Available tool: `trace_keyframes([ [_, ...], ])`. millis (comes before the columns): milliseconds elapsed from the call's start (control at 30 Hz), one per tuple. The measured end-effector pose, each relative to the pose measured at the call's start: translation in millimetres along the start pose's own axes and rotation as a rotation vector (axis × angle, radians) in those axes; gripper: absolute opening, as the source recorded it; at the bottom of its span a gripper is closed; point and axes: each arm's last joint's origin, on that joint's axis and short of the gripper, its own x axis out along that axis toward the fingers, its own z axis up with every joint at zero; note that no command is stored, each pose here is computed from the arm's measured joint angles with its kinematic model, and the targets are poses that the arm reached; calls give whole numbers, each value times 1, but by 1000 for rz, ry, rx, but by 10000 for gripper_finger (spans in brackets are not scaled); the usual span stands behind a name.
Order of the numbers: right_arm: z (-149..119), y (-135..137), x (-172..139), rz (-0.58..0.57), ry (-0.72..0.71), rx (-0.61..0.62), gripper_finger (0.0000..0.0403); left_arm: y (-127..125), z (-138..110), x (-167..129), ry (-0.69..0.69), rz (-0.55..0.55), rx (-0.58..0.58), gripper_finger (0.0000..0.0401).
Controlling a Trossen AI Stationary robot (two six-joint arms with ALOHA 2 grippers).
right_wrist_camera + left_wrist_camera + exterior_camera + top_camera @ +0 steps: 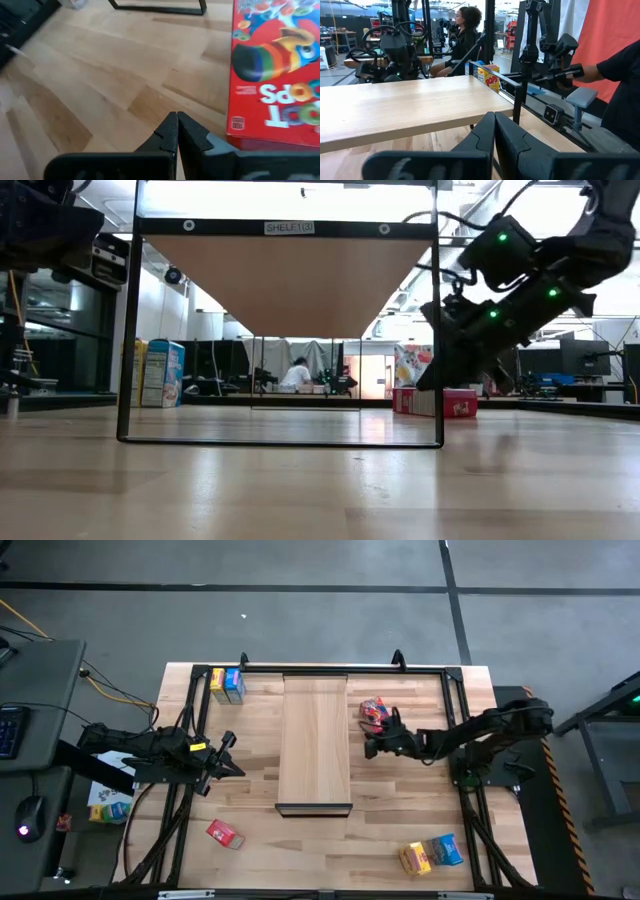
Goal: Stack cereal on shelf
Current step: Put the top red cereal box on the shelf
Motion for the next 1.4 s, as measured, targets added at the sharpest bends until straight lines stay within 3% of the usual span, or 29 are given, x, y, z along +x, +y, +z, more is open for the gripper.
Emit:
trace_keyframes([
  [433, -4, -24, -7, -494, -52, -21, 0, 0, 0, 0, 0, 0, 0, 3],
  [633, 17, -48, -23, -725, -179, -31, 0, 0, 0, 0, 0, 0, 0, 3],
  [733, 28, -56, -29, -772, -194, 2, 0, 0, 0, 0, 0, 0, 0, 3],
  [867, 38, -46, -31, -628, -149, 3, 0, 0, 0, 0, 0, 0, 0, 3],
  [1067, 45, -7, -25, -173, -103, -81, 0, 0, 0, 0, 0, 0, 0, 3],
  [1133, 45, 3, -21, -71, -109, -90, 0, 0, 0, 0, 0, 0, 0, 3],
  [1267, 37, 8, -7, -13, -100, -103, 0, 0, 0, 0, 0, 0, 0, 3],
  [1400, 26, 3, 7, -66, -85, -61, 0, 0, 0, 0, 0, 0, 0, 3],
])
